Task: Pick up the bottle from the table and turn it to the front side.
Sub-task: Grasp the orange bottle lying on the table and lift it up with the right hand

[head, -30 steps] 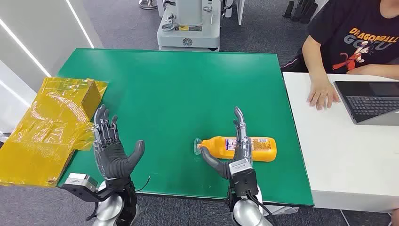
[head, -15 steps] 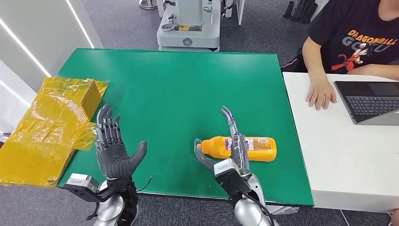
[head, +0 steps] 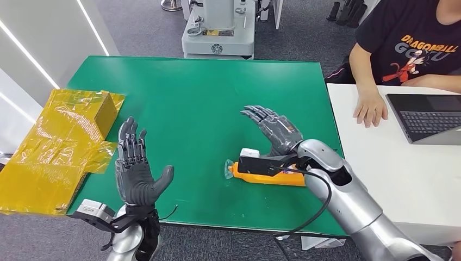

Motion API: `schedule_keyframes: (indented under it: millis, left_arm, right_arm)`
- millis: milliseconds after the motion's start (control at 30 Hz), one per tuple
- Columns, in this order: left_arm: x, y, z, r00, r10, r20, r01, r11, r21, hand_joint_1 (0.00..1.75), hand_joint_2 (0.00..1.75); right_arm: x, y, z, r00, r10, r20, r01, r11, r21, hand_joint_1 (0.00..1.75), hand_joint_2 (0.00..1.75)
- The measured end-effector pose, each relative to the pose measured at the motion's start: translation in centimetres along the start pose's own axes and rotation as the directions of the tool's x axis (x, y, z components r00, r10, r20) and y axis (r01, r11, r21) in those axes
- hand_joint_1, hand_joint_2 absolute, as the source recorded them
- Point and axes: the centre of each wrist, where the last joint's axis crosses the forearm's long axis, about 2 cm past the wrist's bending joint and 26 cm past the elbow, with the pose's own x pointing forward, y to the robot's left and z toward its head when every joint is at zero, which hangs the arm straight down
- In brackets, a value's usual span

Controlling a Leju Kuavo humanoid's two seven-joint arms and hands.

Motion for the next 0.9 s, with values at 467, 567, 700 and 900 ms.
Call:
schedule_keyframes:
  millis: [467, 567, 700, 900]
  left_arm:
    - [0.0, 0.0, 0.0, 1.000, 0.007, -0.003, -0.007, 1.000, -0.009, 0.00, 1.75]
    - [0.0, 0.0, 0.0, 1.000, 0.010, -0.005, -0.010, 1.000, -0.006, 0.00, 1.75]
    - [0.2, 0.0, -0.1, 1.000, 0.013, -0.001, -0.013, 1.000, -0.003, 0.00, 1.75]
    - [0.3, 0.0, -0.2, 1.000, 0.015, 0.003, -0.015, 1.000, -0.003, 0.00, 1.75]
  right_arm:
    - [-5.0, -5.6, 1.9, 0.995, 0.022, -0.102, 0.010, 0.954, 0.301, 0.00, 1.75]
    - [-5.8, -6.4, 2.3, 0.991, 0.037, -0.128, 0.015, 0.925, 0.380, 0.00, 1.75]
    - [-6.3, -6.3, 2.7, 0.987, 0.043, -0.154, 0.034, 0.885, 0.464, 0.00, 1.75]
    - [-7.0, -5.7, 3.2, 0.982, 0.069, -0.176, 0.031, 0.860, 0.509, 0.00, 1.75]
